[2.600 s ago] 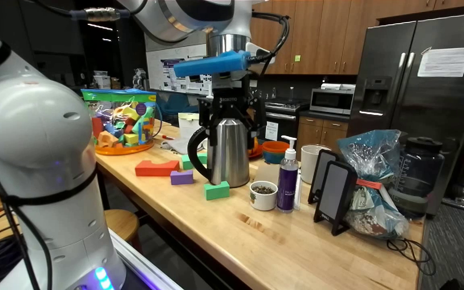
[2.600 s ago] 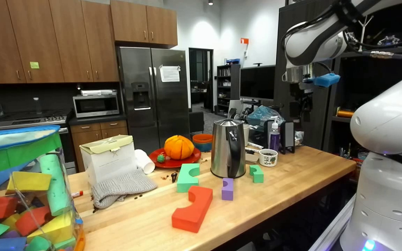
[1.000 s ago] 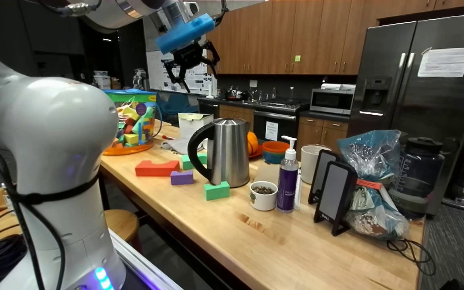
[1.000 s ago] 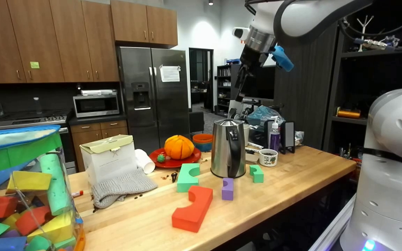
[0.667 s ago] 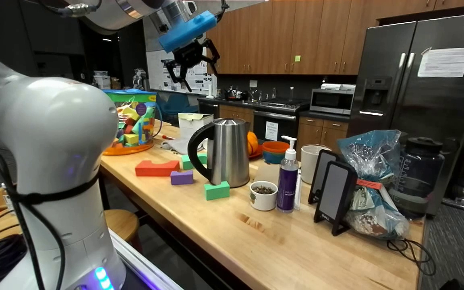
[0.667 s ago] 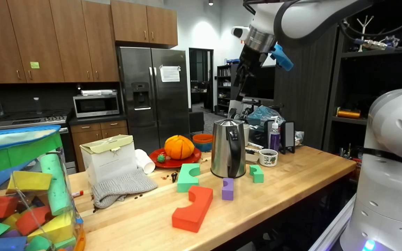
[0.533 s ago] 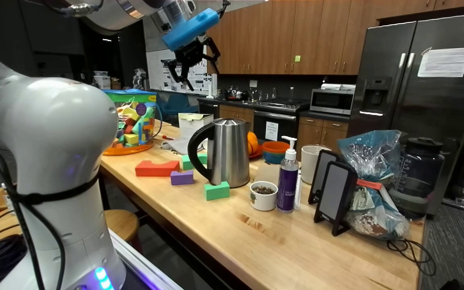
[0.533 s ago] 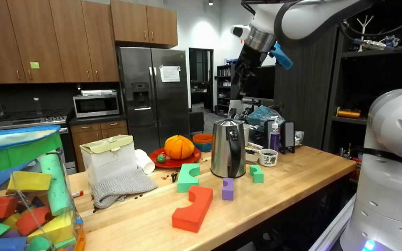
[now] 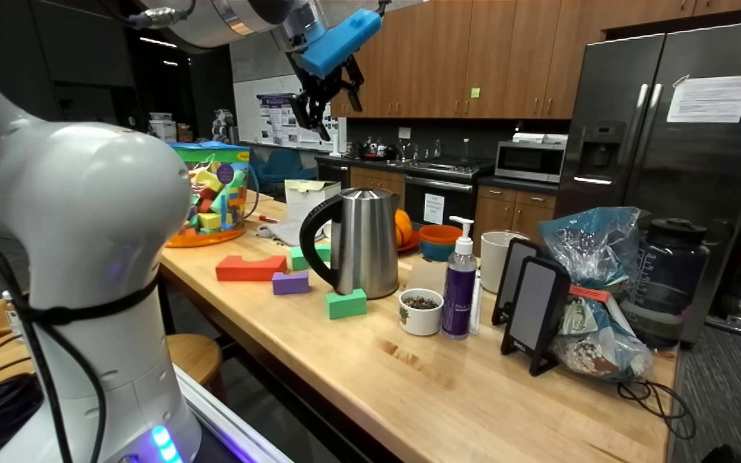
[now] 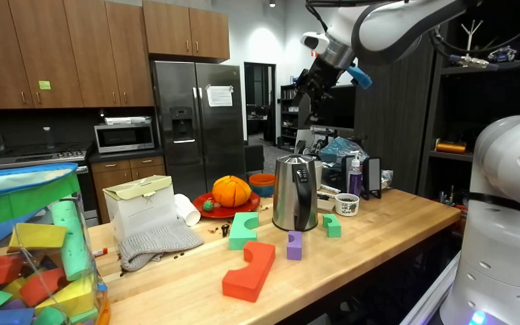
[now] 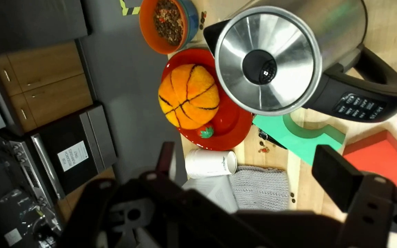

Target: Open the kettle, then press two buttons

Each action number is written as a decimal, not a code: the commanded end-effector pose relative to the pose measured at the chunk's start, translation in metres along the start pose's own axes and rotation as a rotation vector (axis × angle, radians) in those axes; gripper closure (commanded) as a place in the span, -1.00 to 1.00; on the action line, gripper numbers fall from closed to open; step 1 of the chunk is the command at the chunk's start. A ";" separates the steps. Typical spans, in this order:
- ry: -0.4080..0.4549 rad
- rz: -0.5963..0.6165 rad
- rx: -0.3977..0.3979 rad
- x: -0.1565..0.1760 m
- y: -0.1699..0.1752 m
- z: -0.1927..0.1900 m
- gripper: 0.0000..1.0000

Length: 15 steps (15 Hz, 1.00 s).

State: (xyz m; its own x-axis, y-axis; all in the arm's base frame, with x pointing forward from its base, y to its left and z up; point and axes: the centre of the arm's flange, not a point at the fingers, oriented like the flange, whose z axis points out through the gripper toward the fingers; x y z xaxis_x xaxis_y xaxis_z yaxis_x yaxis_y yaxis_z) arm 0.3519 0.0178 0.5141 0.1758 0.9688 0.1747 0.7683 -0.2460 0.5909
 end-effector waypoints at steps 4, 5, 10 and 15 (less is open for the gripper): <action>-0.082 -0.092 0.032 -0.001 0.027 0.058 -1.00; -0.093 -0.089 0.043 0.001 0.028 0.066 -1.00; -0.139 -0.075 0.096 0.003 0.033 0.094 -1.00; -0.163 -0.018 0.127 0.000 0.034 0.103 -1.00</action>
State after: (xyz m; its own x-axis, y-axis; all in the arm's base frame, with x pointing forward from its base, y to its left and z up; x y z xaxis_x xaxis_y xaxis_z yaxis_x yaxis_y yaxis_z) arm 0.4327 0.0150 0.4490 0.2152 0.9764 0.0183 0.8462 -0.1958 0.4956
